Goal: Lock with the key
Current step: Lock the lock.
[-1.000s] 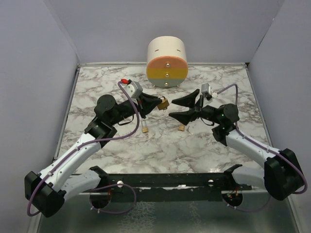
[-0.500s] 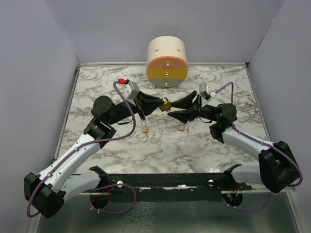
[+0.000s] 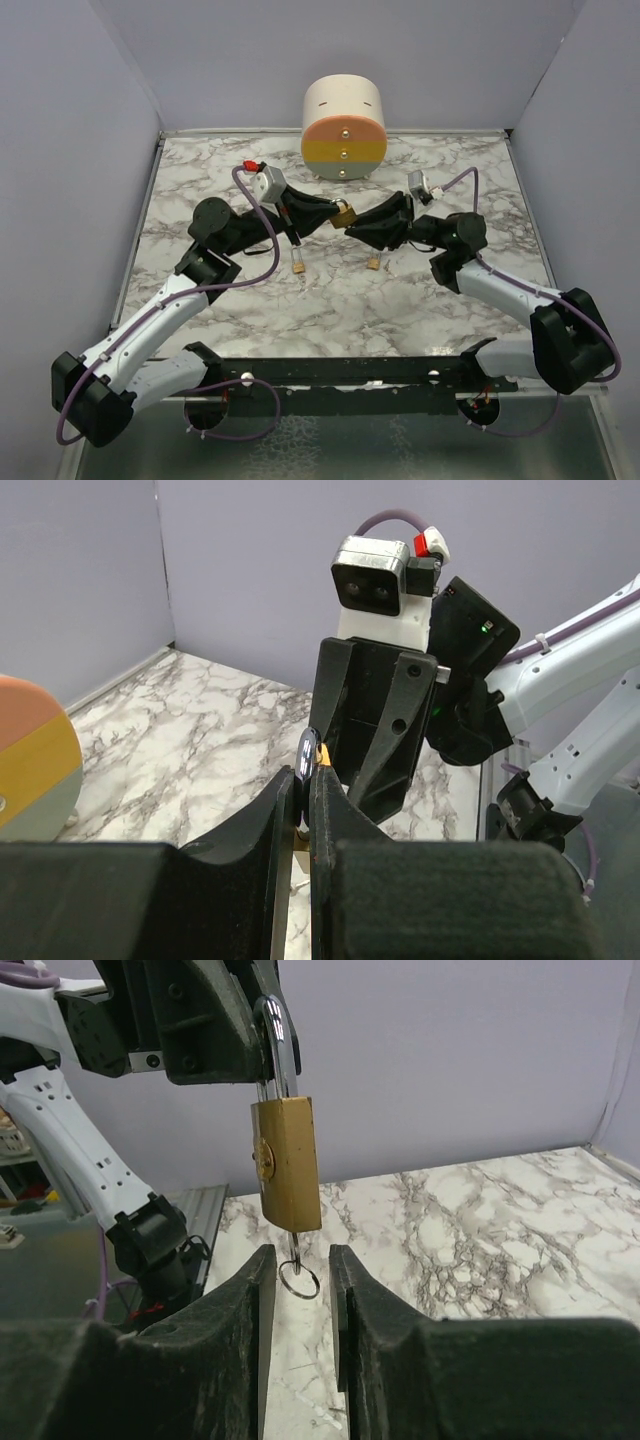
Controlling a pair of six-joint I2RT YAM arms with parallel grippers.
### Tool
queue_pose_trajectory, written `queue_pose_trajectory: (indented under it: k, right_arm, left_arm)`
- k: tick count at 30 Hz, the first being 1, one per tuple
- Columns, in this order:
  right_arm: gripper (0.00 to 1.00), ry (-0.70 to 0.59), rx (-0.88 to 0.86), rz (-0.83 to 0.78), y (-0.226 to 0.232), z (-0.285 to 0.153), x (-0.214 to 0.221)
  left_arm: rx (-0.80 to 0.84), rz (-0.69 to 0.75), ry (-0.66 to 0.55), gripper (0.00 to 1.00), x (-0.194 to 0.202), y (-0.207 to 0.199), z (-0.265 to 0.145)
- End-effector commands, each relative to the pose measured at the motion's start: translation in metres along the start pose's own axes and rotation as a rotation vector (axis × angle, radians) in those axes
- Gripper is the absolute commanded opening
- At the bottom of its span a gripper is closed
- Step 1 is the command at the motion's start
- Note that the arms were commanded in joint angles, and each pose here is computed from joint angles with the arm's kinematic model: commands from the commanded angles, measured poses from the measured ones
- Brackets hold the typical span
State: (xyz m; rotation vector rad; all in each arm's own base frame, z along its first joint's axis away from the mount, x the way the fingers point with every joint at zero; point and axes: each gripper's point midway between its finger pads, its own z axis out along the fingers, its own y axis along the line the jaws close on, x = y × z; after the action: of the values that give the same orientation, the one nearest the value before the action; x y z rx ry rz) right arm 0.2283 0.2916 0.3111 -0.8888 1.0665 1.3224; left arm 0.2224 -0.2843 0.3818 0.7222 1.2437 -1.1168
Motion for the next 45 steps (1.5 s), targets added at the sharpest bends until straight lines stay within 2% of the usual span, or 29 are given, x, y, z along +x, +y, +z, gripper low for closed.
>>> queue_pose_trajectory:
  k: [1, 5, 7, 9, 10, 17, 31, 36, 40, 45]
  right_arm:
    - [0.29, -0.024, -0.045, -0.039, 0.006, 0.006, -0.015]
    - [0.26, -0.028, -0.046, -0.045, 0.006, 0.007, -0.018]
    - [0.17, -0.024, -0.051, -0.045, 0.006, 0.008, -0.018]
    - [0.03, -0.018, -0.052, -0.038, 0.005, 0.008, -0.017]
    - [0.02, -0.014, -0.053, -0.036, 0.005, 0.008, -0.015]
    - [0.02, -0.002, -0.057, -0.025, 0.006, 0.005, -0.007]
    - [0.02, 0.072, 0.034, 0.025, 0.001, -0.007, 0.030]
    - [0.02, 0.101, 0.065, 0.039, -0.003, -0.010, 0.043]
    - [0.02, 0.120, 0.090, 0.053, -0.004, -0.014, 0.052]
    - [0.02, 0.132, 0.206, 0.033, -0.014, -0.026, 0.057]
  left_arm:
    - [0.042, 0.031, -0.061, 0.00, -0.015, -0.007, 0.001]
    - [0.040, 0.028, -0.058, 0.00, -0.013, -0.006, 0.002]
    - [0.039, 0.025, -0.056, 0.00, -0.012, -0.006, 0.002]
    - [0.037, 0.027, -0.062, 0.00, -0.013, -0.005, 0.002]
    - [0.036, 0.027, -0.066, 0.00, -0.014, -0.005, 0.002]
    - [0.010, 0.049, -0.105, 0.00, -0.024, -0.001, 0.003]
    - [-0.088, 0.178, -0.426, 0.00, -0.082, 0.000, -0.024]
    - [-0.109, 0.202, -0.501, 0.00, -0.097, -0.003, -0.035]
    - [-0.119, 0.198, -0.475, 0.00, -0.093, 0.001, -0.031]
    - [-0.205, 0.130, -0.304, 0.00, -0.047, 0.029, -0.020]
